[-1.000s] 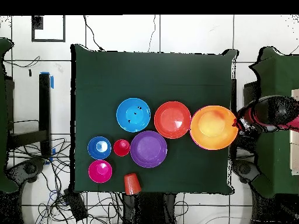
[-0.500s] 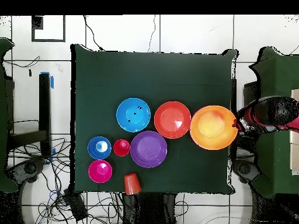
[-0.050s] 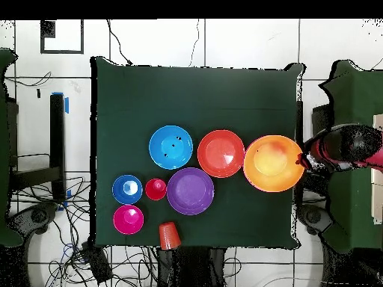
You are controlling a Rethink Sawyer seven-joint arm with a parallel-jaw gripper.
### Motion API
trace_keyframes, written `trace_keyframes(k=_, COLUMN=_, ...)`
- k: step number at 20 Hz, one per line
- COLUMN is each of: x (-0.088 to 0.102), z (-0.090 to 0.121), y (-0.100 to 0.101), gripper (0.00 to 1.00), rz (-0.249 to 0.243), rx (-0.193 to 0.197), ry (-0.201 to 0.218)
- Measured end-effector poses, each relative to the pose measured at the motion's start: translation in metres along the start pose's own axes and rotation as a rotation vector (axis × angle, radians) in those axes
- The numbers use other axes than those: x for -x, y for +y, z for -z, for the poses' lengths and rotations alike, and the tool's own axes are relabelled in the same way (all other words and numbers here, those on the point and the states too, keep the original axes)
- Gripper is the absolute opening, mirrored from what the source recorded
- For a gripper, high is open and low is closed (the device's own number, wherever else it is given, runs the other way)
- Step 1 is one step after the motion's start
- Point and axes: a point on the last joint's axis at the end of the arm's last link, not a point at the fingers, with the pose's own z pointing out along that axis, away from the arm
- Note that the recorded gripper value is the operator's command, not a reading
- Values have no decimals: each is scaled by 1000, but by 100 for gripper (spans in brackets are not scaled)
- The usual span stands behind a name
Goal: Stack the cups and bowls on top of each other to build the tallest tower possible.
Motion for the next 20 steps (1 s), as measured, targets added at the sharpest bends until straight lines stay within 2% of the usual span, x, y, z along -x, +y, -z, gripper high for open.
trace_keyframes(k=9, x=-11, z=-7, y=21, gripper=100, rz=31, rx=25, ry=17)
trace_keyframes(k=15, x=-36, z=-15, y=46, gripper=100, rz=61, rx=31, ry=13)
trace_keyframes(k=20, x=-49, z=-19, y=62, gripper=100, rz=79, rx=20, ry=2)
